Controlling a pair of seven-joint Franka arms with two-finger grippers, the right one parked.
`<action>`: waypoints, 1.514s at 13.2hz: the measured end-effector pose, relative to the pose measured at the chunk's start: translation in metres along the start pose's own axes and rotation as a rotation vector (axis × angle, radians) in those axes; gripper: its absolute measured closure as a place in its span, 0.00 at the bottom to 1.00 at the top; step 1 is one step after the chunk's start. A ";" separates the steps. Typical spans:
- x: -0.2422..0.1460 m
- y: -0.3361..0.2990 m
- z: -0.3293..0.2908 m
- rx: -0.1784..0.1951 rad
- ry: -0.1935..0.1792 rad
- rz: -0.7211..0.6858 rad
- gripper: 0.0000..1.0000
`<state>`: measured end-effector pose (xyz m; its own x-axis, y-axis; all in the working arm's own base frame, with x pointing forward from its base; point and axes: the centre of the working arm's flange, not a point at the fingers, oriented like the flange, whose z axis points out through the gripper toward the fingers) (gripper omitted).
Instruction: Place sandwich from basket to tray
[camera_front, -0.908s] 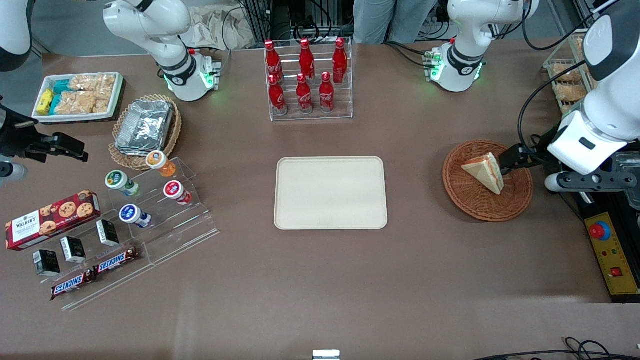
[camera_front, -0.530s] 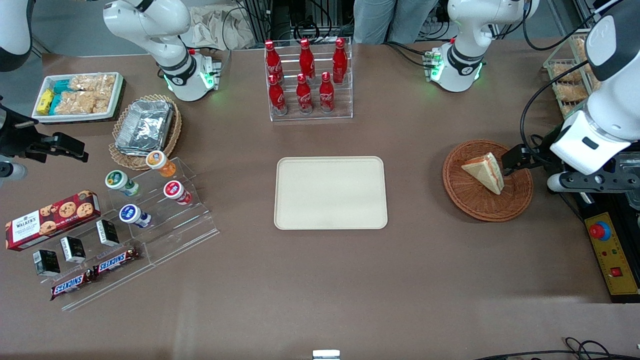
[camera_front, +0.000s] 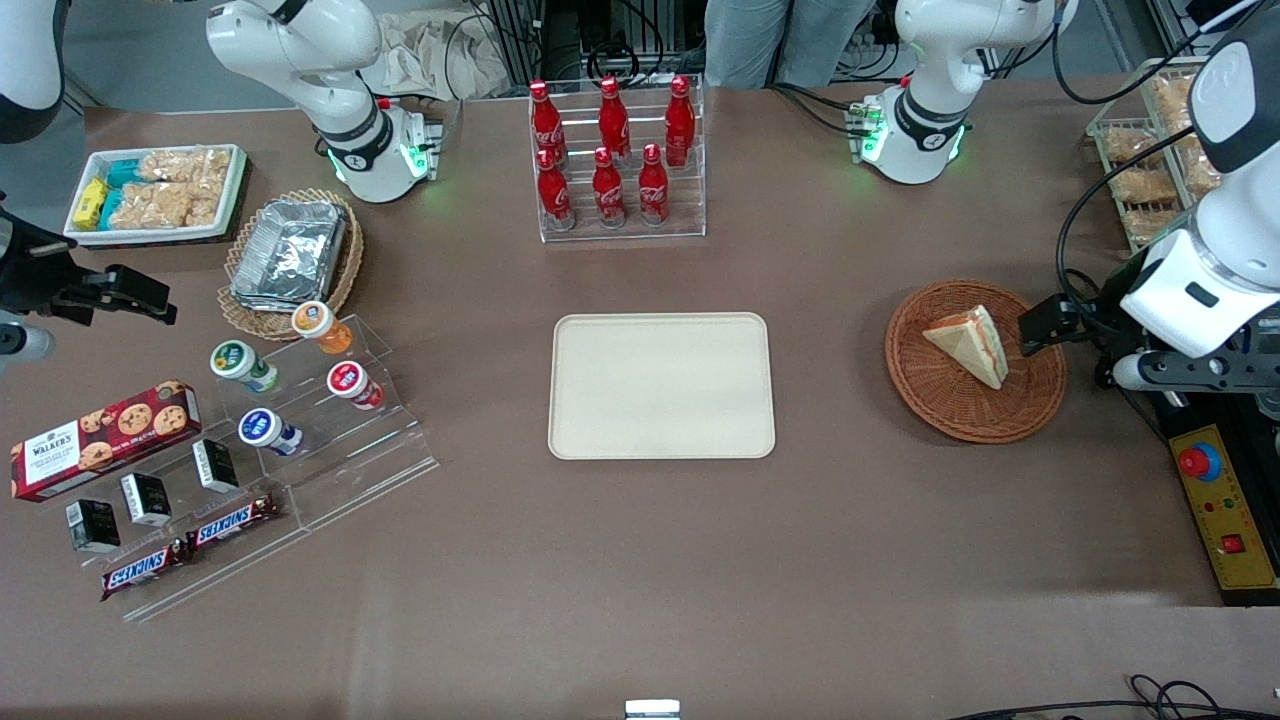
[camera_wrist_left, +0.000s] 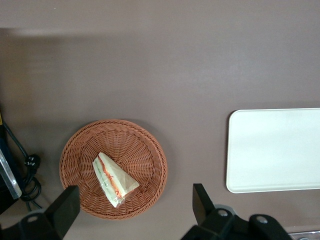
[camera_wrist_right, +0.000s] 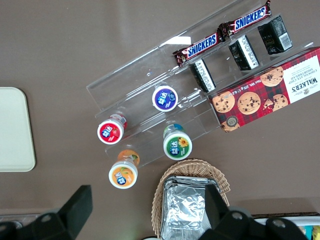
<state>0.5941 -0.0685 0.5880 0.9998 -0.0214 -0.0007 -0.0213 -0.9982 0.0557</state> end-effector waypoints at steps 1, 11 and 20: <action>0.000 0.000 0.000 0.000 -0.001 -0.014 0.00; -0.077 -0.050 0.001 0.028 -0.073 -0.281 0.00; -0.142 -0.053 0.069 0.046 -0.043 -0.535 0.00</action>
<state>0.4529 -0.0161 0.5166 0.8699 0.4898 -0.0584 0.4903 -0.8715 -0.0073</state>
